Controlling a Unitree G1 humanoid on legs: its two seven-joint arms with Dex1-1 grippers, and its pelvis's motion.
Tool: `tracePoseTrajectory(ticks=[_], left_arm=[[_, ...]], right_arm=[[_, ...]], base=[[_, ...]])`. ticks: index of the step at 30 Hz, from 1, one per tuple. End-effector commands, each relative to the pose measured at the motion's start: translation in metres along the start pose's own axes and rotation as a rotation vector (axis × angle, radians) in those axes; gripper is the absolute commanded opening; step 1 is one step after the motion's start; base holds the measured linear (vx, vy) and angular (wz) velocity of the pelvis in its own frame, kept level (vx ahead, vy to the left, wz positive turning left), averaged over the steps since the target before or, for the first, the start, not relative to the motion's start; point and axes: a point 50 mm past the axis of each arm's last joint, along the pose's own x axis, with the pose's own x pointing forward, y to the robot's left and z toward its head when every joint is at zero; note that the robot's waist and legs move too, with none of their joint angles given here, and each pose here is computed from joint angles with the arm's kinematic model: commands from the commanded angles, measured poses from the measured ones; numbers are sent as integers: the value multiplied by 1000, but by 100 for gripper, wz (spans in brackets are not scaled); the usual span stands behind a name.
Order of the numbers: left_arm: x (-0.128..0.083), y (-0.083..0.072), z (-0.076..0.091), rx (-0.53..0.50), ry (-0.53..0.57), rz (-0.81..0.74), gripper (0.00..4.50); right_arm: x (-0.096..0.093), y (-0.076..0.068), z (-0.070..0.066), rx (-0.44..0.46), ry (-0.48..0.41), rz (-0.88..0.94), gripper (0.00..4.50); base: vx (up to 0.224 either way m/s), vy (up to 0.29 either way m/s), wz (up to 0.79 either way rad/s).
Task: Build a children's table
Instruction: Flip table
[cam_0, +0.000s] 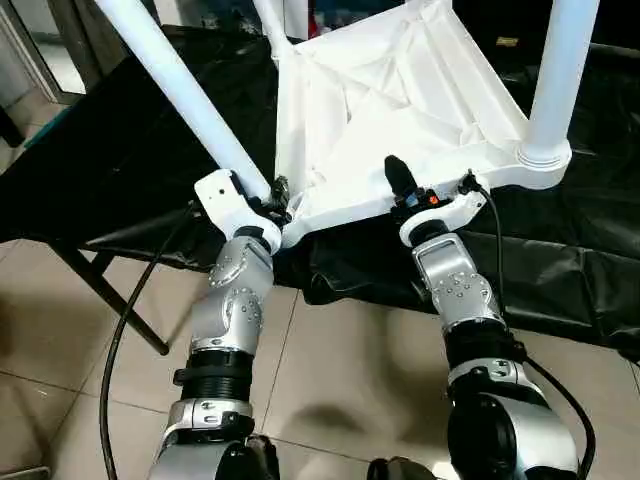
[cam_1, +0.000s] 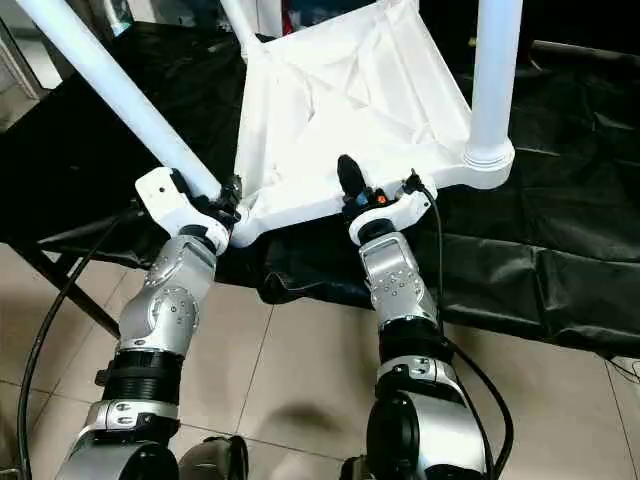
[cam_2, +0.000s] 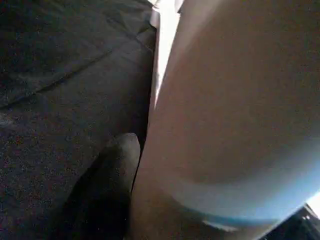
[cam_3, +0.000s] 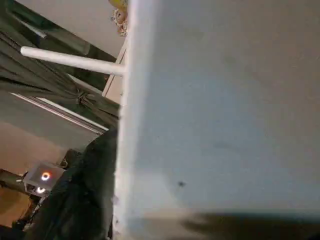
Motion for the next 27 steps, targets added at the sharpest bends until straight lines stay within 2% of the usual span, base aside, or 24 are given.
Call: tracePoseTrajectory(ticks=[1,2,5,6,8,11,12,13,16,21,23,24,27], left_arm=[[-2,-27,-3,-118,3,-119,240],[-2,-27,-3,-122,3,-117,240],[-2,-23,-2,-114,1,-91,240],[-2,-22,-2,-111,1,-85,275],[-1,-17,0,-126,-8,-62,309],[-2,-13,2,-137,-15,-61,311],[-2,-12,4,-138,-21,-62,319],[-4,-9,6,-139,-27,-63,347],[-5,-6,9,-138,-32,-66,353],[-8,1,11,-134,-40,-59,404],[-9,2,12,-131,-43,-56,413],[-10,7,14,-134,-61,-24,424],[-12,15,17,-150,-78,12,438]], right_arm=[[5,6,6,-3,-21,20,275],[5,6,7,0,-28,20,275],[7,8,13,0,-53,19,237],[7,8,13,0,-55,19,229],[9,10,20,-7,-81,17,209],[10,11,25,-34,-95,13,205],[10,11,29,-56,-102,12,203],[11,12,33,-75,-114,7,200],[13,13,44,-84,-152,1,200],[15,15,75,-140,-249,-17,200],[15,16,77,-153,-255,-17,200],[15,16,93,-193,-294,-27,199],[12,14,115,-217,-353,-53,199]], base=[[0,0,0],[0,0,0],[0,0,0],[0,0,0],[0,0,0],[0,0,0],[0,0,0],[0,0,0],[0,0,0],[0,0,0],[0,0,0],[0,0,0],[0,0,0]])
